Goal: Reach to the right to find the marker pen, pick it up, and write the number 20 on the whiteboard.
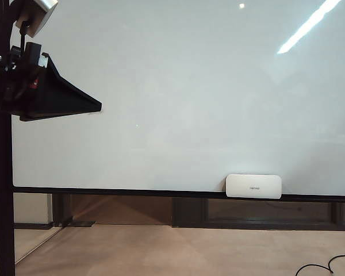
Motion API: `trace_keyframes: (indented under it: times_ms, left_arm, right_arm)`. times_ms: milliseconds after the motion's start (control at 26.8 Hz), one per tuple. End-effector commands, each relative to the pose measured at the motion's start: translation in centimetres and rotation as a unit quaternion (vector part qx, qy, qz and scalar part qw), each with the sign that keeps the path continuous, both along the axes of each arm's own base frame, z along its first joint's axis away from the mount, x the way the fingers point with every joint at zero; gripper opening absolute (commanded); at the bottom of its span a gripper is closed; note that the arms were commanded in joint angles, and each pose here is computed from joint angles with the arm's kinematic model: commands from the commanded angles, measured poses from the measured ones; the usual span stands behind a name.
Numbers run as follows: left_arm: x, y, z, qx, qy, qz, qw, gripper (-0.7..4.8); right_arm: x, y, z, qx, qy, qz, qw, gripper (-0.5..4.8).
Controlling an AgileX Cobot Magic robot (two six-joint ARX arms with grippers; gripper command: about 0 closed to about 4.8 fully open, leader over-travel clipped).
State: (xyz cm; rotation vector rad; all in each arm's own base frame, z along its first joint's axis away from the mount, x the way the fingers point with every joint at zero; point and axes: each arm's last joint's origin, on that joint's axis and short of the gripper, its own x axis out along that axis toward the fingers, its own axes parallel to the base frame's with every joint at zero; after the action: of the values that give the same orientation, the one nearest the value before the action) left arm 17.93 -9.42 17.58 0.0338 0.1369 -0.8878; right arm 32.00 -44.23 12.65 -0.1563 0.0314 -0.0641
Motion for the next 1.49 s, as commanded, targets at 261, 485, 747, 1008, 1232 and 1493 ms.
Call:
trace_keyframes:
  times_ms: [261,485,747,1008,1232,1493]
  left_arm:
    - [0.3,-0.1,-0.1,-0.008,0.011,-0.002,1.000,-0.05]
    - [0.7,-0.3,-0.3,-0.009,0.017,-0.001,1.000,-0.05]
    - [0.9,-0.4,-0.5,-0.006,0.024,-0.001,1.000,-0.05]
    - [1.4,-0.7,-0.9,-0.004,0.043,-0.003,0.999,-0.05]
    - [2.1,-1.0,-0.8,-0.005,0.048,-0.014,0.999,-0.05]
    - [2.2,-1.1,-0.6,-0.007,0.045,-0.019,0.999,-0.05]
  right_arm:
    - [1.0,-0.8,1.0,0.005,-0.021,-0.008,1.000,2.66]
    - [2.3,-0.7,1.5,-0.007,-0.030,0.002,1.000,2.66]
    - [3.8,-0.3,2.0,-0.009,-0.033,0.000,0.999,2.66]
    - [4.6,-0.3,1.3,-0.014,-0.035,-0.012,0.999,2.64]
    - [5.3,-0.2,0.9,-0.015,-0.039,-0.019,0.999,2.62]
    - [5.5,-0.1,1.0,-0.030,-0.051,-0.026,0.998,2.61]
